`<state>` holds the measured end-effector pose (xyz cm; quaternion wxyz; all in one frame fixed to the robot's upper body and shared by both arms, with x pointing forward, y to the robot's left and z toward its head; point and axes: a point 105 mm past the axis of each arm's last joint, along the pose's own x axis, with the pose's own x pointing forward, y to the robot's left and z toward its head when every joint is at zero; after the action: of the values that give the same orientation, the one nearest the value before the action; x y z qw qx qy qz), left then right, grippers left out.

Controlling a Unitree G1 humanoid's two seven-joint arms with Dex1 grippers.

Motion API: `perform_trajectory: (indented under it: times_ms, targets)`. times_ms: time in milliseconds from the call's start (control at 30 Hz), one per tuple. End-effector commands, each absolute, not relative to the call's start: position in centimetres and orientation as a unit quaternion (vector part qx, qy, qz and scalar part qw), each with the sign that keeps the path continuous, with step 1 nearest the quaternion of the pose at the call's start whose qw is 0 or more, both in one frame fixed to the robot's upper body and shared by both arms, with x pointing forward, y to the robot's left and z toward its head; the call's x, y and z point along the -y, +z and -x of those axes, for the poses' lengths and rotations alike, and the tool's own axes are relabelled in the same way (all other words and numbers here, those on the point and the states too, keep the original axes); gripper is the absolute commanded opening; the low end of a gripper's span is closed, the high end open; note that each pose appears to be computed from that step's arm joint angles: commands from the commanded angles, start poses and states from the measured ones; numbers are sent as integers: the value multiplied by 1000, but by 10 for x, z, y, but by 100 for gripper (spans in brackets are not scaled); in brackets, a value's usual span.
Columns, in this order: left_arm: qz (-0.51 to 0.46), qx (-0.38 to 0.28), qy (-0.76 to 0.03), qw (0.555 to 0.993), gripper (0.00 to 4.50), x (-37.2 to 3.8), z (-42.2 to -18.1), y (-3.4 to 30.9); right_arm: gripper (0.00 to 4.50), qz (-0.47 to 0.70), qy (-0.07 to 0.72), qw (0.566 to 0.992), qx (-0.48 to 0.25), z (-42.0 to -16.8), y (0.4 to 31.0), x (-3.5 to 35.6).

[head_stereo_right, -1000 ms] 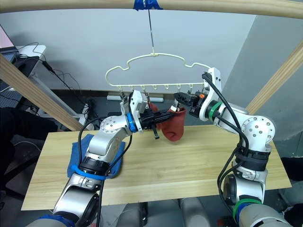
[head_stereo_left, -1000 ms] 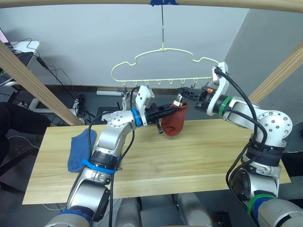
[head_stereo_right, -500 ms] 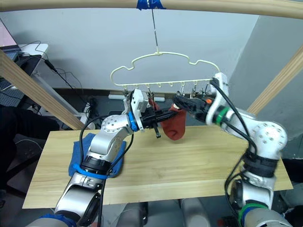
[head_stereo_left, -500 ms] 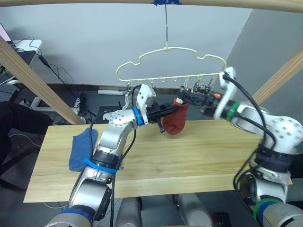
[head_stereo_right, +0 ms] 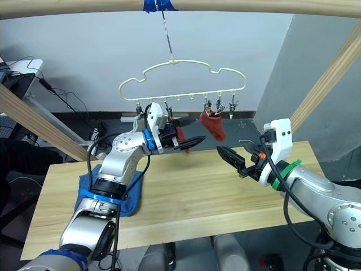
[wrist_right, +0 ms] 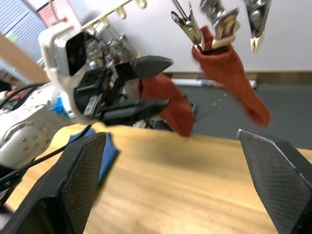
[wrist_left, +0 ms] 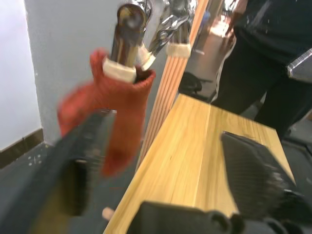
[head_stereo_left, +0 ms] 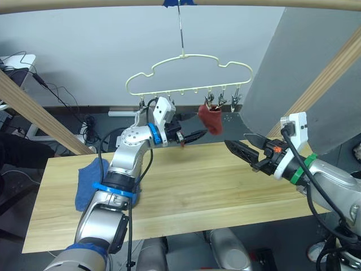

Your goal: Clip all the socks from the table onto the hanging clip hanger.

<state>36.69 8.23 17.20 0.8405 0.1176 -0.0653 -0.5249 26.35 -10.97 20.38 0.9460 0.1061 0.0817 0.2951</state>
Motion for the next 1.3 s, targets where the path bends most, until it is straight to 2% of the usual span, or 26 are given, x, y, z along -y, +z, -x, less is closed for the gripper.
perform_trajectory:
  times_ms: [33, 200, 333, 467, 533, 633, 767, 900, 1300]
  targets:
    - [-119, 83, -524, 839, 444, -105, -348, 193, 450, -50, 261, 964, -10, -267, 213, 100]
    - [-88, 72, -544, 831, 444, -121, -311, 205, 450, -34, 227, 973, 33, -281, 209, 94]
    - [-60, 54, -539, 839, 444, -130, -296, 207, 450, -23, 218, 975, 50, -286, 205, 93]
    - [-36, -31, -424, 904, 444, -173, -269, 163, 450, -33, 212, 975, 64, -295, 212, 99]
    - [-34, -13, -409, 912, 444, -170, -261, 166, 450, -15, 216, 973, 75, -300, 219, 101]
    - [-2, 48, -419, 907, 444, -156, -253, 190, 450, -11, 217, 972, 83, -308, 222, 99]
    - [-9, 63, -438, 897, 444, -147, -245, 197, 450, -11, 220, 971, 94, -313, 225, 95]
    - [-13, 93, -479, 873, 444, -128, -226, 213, 450, -24, 212, 972, 101, -323, 223, 85]
    - [-9, 88, -491, 867, 444, -121, -220, 213, 450, -31, 145, 984, 94, -341, 214, 99]
